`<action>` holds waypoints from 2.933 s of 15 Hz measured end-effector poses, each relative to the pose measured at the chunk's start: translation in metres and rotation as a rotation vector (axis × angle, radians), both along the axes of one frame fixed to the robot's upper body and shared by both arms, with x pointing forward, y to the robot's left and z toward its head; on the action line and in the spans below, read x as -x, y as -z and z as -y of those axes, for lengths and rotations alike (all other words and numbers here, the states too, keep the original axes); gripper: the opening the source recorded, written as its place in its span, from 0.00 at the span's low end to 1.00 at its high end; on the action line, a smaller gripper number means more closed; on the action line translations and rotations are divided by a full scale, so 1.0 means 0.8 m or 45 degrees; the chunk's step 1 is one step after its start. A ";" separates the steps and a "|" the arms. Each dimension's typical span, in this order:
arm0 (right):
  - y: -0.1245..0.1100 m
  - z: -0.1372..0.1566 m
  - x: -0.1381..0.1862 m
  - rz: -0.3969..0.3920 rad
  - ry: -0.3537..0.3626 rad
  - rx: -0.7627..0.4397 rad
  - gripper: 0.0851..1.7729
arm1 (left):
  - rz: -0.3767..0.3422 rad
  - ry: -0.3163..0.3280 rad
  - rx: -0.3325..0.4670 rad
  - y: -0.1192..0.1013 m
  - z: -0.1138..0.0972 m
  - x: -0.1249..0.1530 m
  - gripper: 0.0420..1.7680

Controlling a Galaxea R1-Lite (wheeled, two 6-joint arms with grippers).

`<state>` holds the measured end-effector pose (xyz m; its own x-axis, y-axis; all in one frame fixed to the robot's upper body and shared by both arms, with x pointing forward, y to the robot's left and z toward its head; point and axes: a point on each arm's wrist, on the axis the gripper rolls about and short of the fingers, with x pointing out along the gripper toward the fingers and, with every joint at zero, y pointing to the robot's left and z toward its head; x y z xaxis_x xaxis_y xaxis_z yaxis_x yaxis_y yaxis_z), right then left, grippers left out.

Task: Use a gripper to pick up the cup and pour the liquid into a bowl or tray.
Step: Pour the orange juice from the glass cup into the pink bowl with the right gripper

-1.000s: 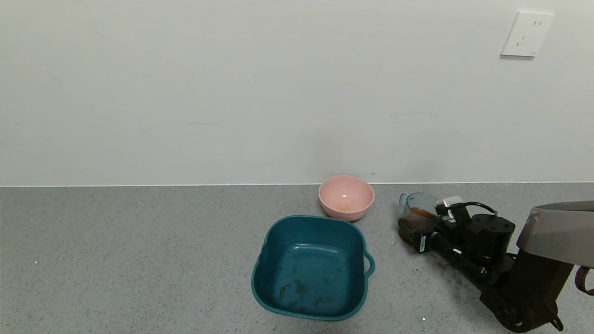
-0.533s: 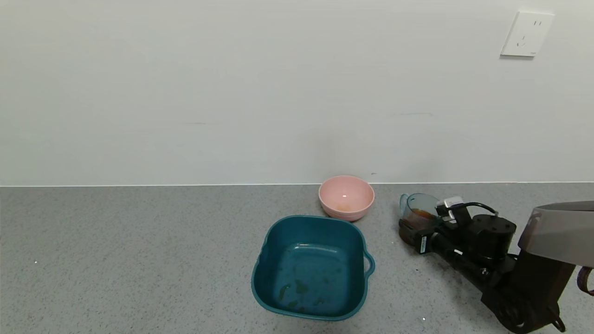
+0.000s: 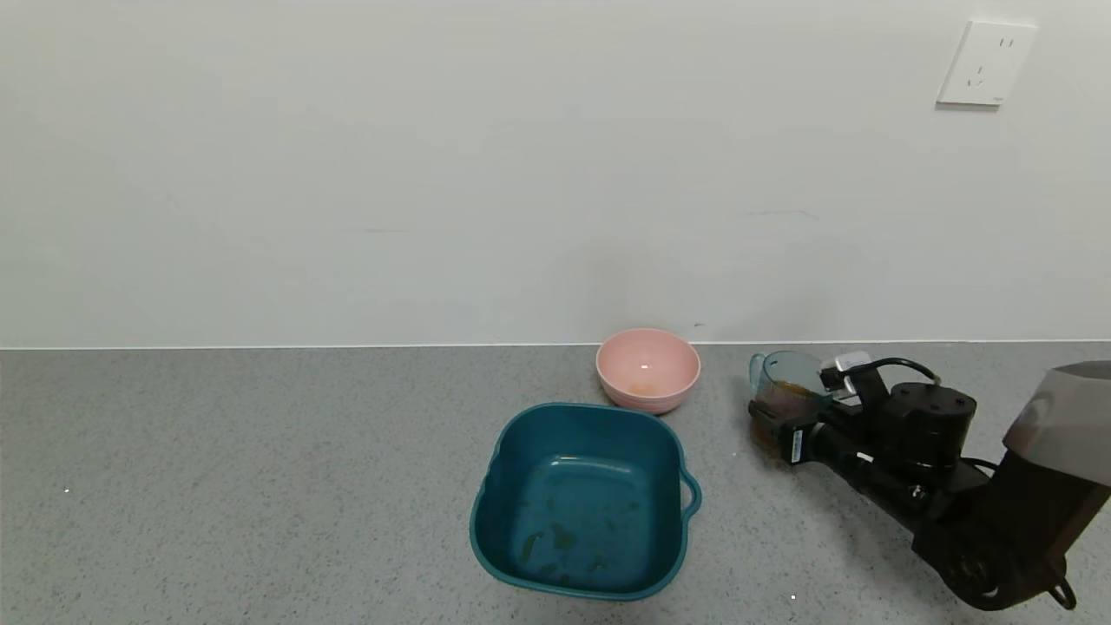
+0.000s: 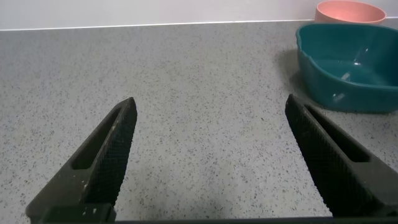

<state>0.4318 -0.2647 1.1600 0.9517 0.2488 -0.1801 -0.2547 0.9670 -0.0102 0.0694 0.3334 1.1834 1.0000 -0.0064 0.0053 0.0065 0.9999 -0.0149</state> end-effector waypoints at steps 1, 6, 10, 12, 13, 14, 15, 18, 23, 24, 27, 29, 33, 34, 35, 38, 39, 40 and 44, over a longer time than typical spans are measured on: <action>-0.012 0.000 0.001 0.003 0.000 -0.001 0.75 | 0.000 0.001 0.000 0.000 0.000 0.000 0.97; -0.075 0.001 0.003 -0.001 0.000 0.001 0.75 | 0.001 0.000 0.000 0.000 0.000 0.000 0.97; -0.131 -0.004 -0.002 0.028 -0.010 -0.003 0.75 | 0.001 0.000 0.000 0.000 0.000 0.000 0.97; -0.155 -0.007 -0.003 0.038 -0.019 0.002 0.75 | 0.001 -0.001 0.000 0.000 0.000 0.000 0.97; -0.165 -0.008 -0.003 0.054 -0.024 0.003 0.75 | 0.001 -0.001 0.000 0.000 0.000 0.000 0.97; -0.173 -0.009 -0.002 0.073 -0.028 0.006 0.75 | 0.001 0.000 0.000 0.000 0.000 0.000 0.97; -0.180 -0.010 -0.002 0.083 -0.033 0.019 0.75 | 0.000 0.000 0.000 0.000 0.000 0.000 0.97; -0.192 -0.012 -0.003 0.090 -0.043 0.043 0.75 | 0.001 0.000 0.000 0.000 0.000 0.000 0.97; -0.201 -0.016 -0.015 0.062 -0.058 0.118 0.75 | 0.000 0.000 0.000 0.000 0.000 0.000 0.97; -0.200 -0.018 -0.020 0.058 -0.063 0.138 0.75 | 0.001 0.000 0.000 0.000 0.000 0.000 0.97; -0.192 -0.022 -0.033 0.065 -0.075 0.211 0.75 | 0.000 0.000 0.000 0.000 0.000 0.000 0.97; -0.184 -0.024 -0.041 0.058 -0.072 0.259 0.75 | 0.000 0.000 0.000 0.000 0.000 0.000 0.97; -0.171 -0.033 -0.058 0.048 -0.055 0.307 0.75 | 0.001 0.000 0.000 0.000 0.000 0.000 0.97; -0.168 -0.035 -0.061 0.036 -0.059 0.319 0.75 | 0.000 0.000 0.000 0.000 0.000 0.000 0.97; -0.164 -0.038 -0.064 0.018 -0.065 0.328 0.75 | 0.001 0.000 0.000 0.000 0.000 0.000 0.97; -0.158 -0.048 -0.072 -0.009 -0.060 0.351 0.75 | 0.000 0.000 0.000 0.000 0.000 0.000 0.97; -0.156 -0.052 -0.075 -0.012 -0.061 0.354 0.75 | 0.000 -0.001 0.000 0.000 0.000 0.000 0.97; -0.154 -0.056 -0.079 -0.013 -0.067 0.356 0.75 | 0.001 0.000 0.000 0.000 0.000 0.000 0.97; -0.140 -0.067 -0.089 -0.053 -0.049 0.419 0.75 | 0.001 0.000 0.000 0.000 0.000 0.000 0.97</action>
<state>0.5028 -0.2110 1.2723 0.9329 0.2062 -0.2952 -0.2975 0.9033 -0.3091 0.0694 0.3334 1.1835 1.0000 -0.0064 0.0057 0.0065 0.9999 -0.0149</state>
